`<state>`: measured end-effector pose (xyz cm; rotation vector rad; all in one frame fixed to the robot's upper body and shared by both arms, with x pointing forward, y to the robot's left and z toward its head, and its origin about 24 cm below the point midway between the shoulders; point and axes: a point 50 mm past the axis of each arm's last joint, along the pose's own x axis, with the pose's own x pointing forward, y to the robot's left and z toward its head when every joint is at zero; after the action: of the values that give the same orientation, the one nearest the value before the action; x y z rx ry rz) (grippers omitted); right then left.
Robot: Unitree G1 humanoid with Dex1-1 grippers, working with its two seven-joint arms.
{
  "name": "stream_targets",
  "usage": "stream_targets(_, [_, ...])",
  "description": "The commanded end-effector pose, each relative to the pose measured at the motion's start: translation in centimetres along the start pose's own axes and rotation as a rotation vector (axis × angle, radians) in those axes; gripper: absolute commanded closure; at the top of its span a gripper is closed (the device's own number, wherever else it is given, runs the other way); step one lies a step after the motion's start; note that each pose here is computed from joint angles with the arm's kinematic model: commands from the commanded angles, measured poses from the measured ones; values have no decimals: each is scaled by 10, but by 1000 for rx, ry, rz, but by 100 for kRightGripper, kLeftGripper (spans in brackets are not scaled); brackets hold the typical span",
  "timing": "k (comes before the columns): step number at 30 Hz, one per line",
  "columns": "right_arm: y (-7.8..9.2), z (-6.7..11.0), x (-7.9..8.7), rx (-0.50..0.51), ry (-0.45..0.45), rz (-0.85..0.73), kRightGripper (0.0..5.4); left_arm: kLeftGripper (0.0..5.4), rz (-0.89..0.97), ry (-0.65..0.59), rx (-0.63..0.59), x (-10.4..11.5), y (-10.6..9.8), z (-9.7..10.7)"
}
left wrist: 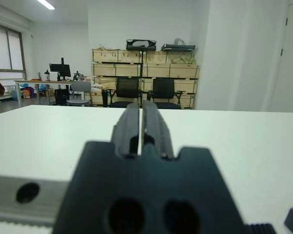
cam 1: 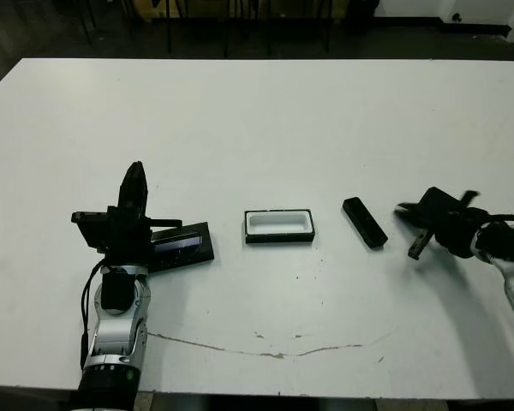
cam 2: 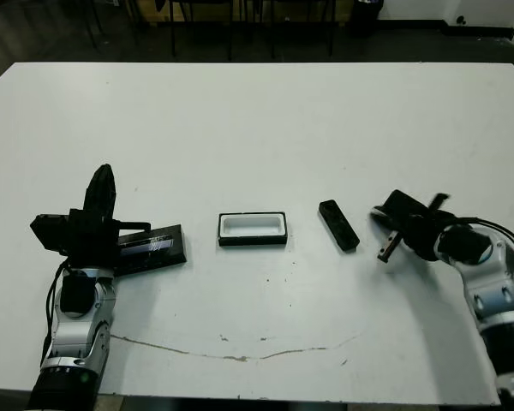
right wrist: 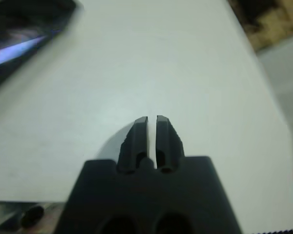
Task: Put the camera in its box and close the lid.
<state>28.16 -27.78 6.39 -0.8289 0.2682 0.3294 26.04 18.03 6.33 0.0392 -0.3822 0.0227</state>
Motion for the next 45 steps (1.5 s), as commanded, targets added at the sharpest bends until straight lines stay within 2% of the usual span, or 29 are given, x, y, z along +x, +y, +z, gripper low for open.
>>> stream_targets(1, [7,-4,-7,65,-63,-80,539,540,0,41,-3,-5,2,-6])
stream_targets(5, [13,3,-15,189,-149,-134,539,540,-16,31,-7,-4,1,-6])
stream_targets(9, [19,23,-29,406,-250,-133,539,540,-19,27,-1,-4,2,-7])
stream_targets(15, [30,40,-45,586,-276,-101,539,540,-23,32,-2,-6,2,-8])
stream_targets(20, [37,47,-52,588,-257,-110,539,540,-22,33,-6,-7,2,-9])
stream_targets(24, [43,47,-53,598,-201,-68,495,540,-22,36,-4,-7,1,-9])
stream_targets(32, [47,52,-49,494,-108,-77,359,540,-24,41,-13,-7,2,-10])
stream_targets(45, [52,62,-41,490,-39,-52,130,540,-18,46,-7,-7,1,-11])
